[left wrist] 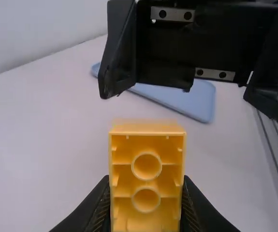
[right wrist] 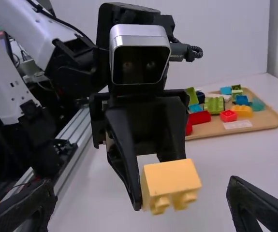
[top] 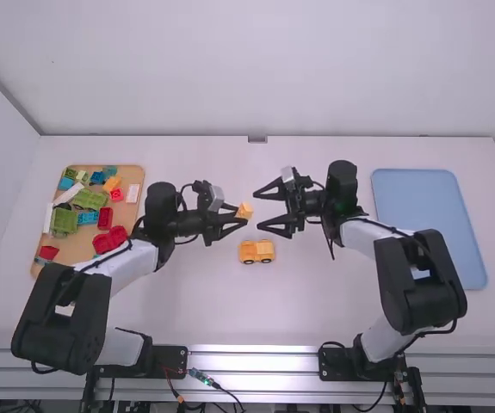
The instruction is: Assemble lego blocks to make yellow taxi
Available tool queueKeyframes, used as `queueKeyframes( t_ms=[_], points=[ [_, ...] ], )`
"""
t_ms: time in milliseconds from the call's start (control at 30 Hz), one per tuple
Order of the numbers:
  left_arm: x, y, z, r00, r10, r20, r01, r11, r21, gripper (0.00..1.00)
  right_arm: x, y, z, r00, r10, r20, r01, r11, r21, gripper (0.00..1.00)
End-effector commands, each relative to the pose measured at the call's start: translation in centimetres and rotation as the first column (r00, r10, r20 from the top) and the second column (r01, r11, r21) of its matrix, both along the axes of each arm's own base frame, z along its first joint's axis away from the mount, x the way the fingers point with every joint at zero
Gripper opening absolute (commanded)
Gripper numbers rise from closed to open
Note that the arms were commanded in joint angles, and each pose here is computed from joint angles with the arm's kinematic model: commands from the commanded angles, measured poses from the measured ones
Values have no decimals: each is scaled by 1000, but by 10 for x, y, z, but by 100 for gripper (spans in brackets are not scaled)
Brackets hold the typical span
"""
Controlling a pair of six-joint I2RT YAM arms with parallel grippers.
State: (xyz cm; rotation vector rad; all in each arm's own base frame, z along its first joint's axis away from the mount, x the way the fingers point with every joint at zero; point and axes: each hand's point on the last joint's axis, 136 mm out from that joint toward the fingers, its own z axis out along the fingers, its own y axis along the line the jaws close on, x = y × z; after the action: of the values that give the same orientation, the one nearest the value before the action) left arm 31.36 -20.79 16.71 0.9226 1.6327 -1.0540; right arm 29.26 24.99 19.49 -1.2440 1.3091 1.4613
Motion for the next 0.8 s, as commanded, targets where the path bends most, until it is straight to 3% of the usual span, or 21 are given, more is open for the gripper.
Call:
queueKeyframes(
  t_ms=[0, 300, 500, 767],
  points=[
    [-11, -4, 10, 999, -45, -13, 44, 998, -42, 2, -3, 5, 4, 999, 37, 18, -37, 999, 8, 92],
    [-22, -6, 22, 992, -88, 95, 95, 992, -77, 2, -4, 7, 5, 999, 45, 23, -46, 999, 10, 82],
    [-30, -7, 28, 985, -81, 156, 98, 989, -109, 2, -1, 8, 11, 999, 48, 9, -48, 999, 9, 68],
    [-28, -6, 30, 987, -55, 152, 74, 990, -121, 2, -7, 8, 12, 997, 78, 20, -79, 997, 15, 68]
  ],
)
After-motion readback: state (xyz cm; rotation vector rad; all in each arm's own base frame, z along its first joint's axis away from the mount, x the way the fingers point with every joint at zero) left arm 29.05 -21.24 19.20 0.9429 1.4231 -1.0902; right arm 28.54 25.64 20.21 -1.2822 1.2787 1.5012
